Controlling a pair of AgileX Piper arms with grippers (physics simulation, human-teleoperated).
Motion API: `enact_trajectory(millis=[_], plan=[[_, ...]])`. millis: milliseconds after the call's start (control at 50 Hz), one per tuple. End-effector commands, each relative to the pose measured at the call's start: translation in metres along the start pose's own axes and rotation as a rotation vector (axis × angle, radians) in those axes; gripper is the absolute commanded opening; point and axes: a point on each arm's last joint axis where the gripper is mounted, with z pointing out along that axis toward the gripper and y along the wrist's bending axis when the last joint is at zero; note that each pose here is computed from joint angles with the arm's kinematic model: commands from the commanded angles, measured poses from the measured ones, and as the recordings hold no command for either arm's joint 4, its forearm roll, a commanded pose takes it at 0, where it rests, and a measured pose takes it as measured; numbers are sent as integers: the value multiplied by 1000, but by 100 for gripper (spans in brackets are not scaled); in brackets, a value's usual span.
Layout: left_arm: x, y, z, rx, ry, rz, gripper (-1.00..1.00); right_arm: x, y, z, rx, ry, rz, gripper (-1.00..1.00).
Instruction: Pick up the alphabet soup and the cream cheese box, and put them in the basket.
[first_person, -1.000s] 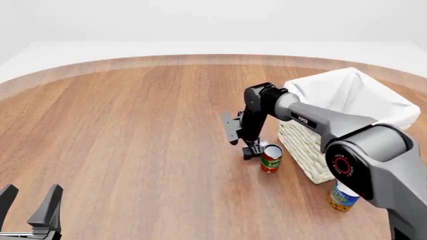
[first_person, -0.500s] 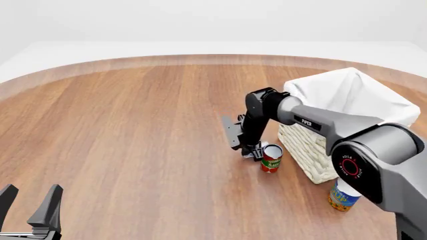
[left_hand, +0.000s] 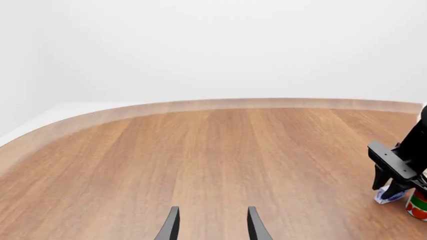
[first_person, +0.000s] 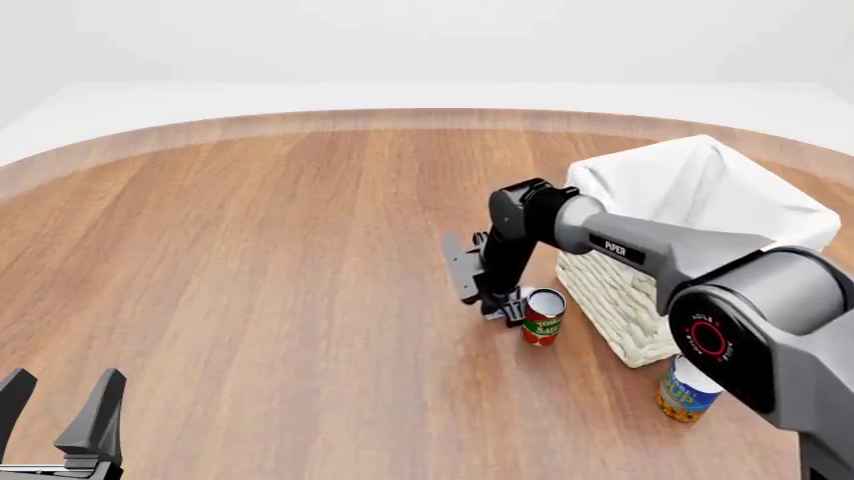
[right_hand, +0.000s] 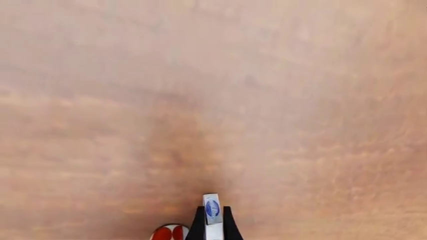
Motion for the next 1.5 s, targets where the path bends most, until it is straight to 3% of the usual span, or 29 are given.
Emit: enact_trajectory(millis=[20,360,380,520,660,880,1240,1500], plan=[[0,0,0,0,0,0,100,-9,5,-7,16,-11,-21,-100],[0,0,0,0,0,0,100,-33,28,-16,94,-43,-119,-100],[0,0,0,0,0,0,100,-32,33,-14,95,-42,-145,-100],[0,0,0,0,0,0,100,-44,43,-17,121,-57,-176,-100],[0,0,0,0,0,0,100,-60,66,-25,146,-79,-239,-100],[0,0,0,0,0,0,100,-65,69,-35,172,-90,-258,-100],[0,0,0,0,0,0,100,-50,61,-61,206,-79,-266,-100],[0,0,0,0,0,0,100,-57,66,-85,237,-97,-253,-100]])
